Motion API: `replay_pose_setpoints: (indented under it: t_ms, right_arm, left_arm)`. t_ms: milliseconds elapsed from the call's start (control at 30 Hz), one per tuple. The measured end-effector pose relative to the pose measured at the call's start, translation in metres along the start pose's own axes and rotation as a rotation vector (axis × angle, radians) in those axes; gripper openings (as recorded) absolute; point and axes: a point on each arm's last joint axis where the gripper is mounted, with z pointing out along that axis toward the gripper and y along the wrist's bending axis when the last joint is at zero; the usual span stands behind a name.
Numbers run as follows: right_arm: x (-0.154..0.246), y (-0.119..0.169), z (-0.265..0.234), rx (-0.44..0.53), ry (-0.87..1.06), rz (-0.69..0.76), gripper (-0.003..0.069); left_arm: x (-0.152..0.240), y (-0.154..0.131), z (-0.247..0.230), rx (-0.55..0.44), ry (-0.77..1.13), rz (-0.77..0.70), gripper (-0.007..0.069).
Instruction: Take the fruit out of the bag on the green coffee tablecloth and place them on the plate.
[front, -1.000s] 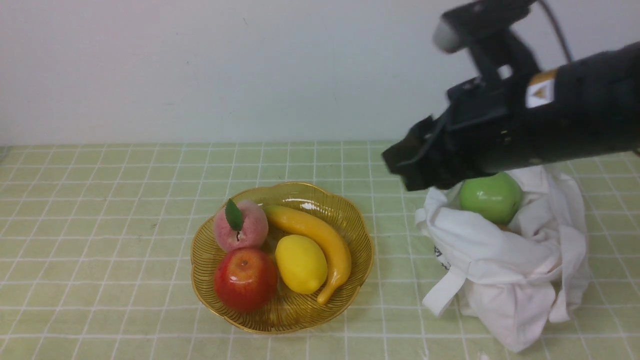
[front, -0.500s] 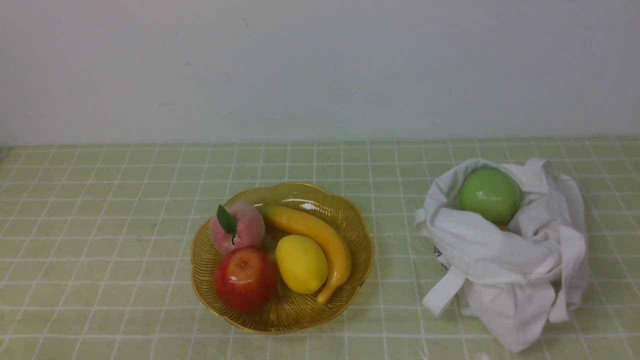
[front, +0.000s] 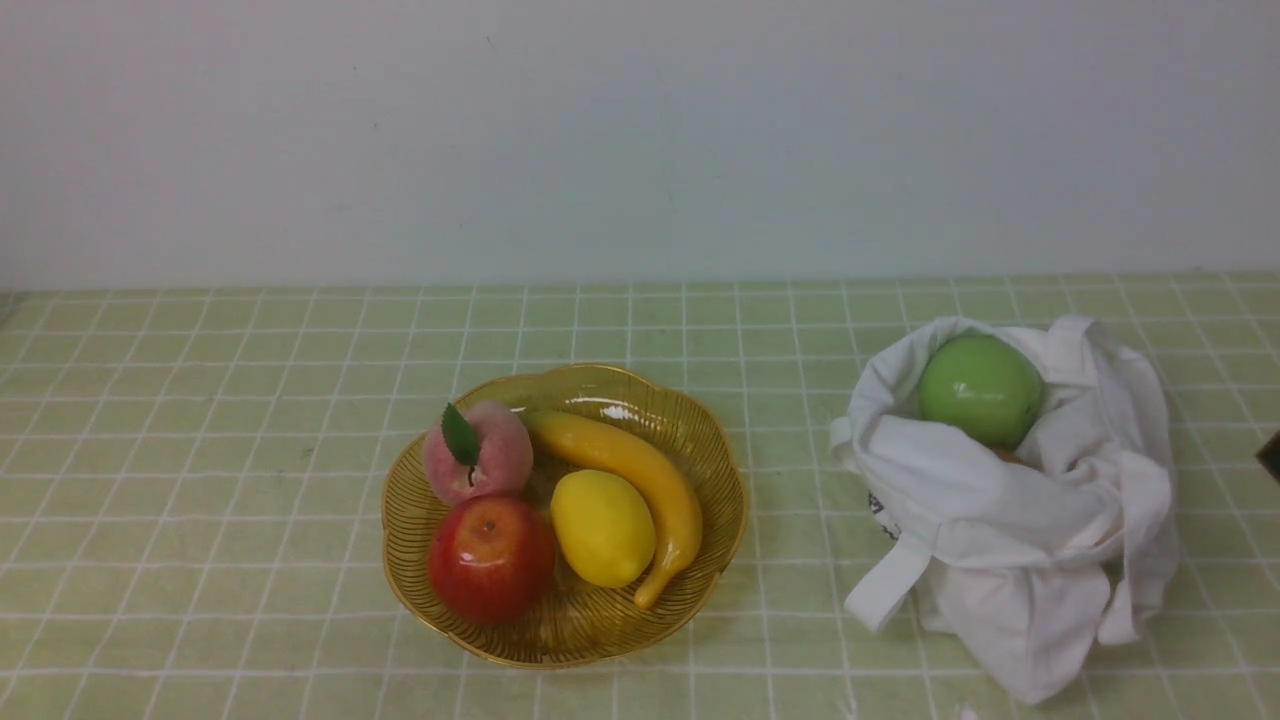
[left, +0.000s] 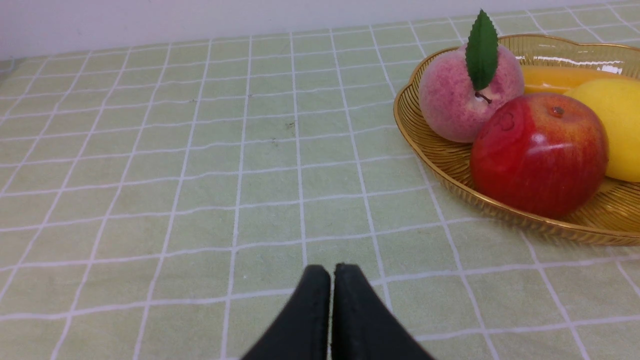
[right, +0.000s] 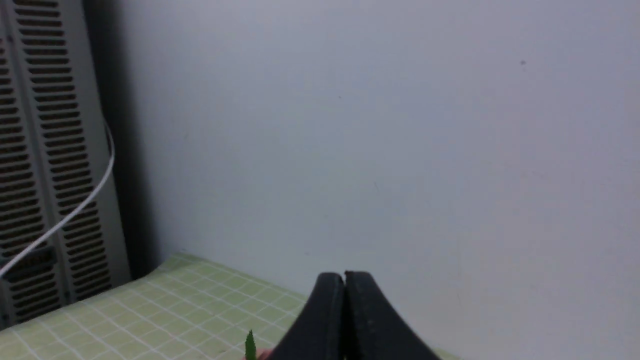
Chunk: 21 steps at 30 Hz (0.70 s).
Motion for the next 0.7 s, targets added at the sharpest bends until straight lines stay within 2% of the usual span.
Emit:
replay_pose_setpoints:
  t_ms: [233, 333, 400, 467, 500, 533, 600, 700]
  right_arm:
    - [-0.015, 0.010, -0.002, -0.114, -0.164, -0.007, -0.0011]
    - [-0.020, 0.012, -0.003, -0.133, -0.218, 0.029, -0.0011]
    - [-0.022, 0.009, -0.003, -0.110, -0.240, 0.073, -0.0011]
    - [-0.022, 0.001, -0.003, -0.030, -0.250, 0.141, -0.0011]
    - [-0.021, -0.002, -0.003, -0.031, -0.242, 0.149, -0.0011]
    - [-0.020, -0.004, -0.003, 0.024, -0.227, 0.139, -0.0011]
    - [-0.017, -0.006, -0.002, 0.057, -0.197, 0.145, -0.0011]
    - [-0.012, -0.008, -0.001, 0.085, -0.142, 0.122, -0.0011]
  left_arm:
    - [0.000, 0.000, 0.000, 0.000, 0.000, 0.000, -0.0008]
    - [0.000, 0.000, 0.000, 0.000, 0.000, 0.000, -0.0008]
    - [0.000, 0.000, 0.000, 0.000, 0.000, 0.000, -0.0008]
    - [0.000, 0.000, 0.000, 0.000, 0.000, 0.000, -0.0008]
    - [0.000, 0.000, 0.000, 0.000, 0.000, 0.000, -0.0008]
    - [0.000, 0.000, 0.000, 0.000, 0.000, 0.000, -0.0008]
    - [0.000, 0.000, 0.000, 0.000, 0.000, 0.000, -0.0008]
    - [0.000, 0.000, 0.000, 0.000, 0.000, 0.000, -0.0008]
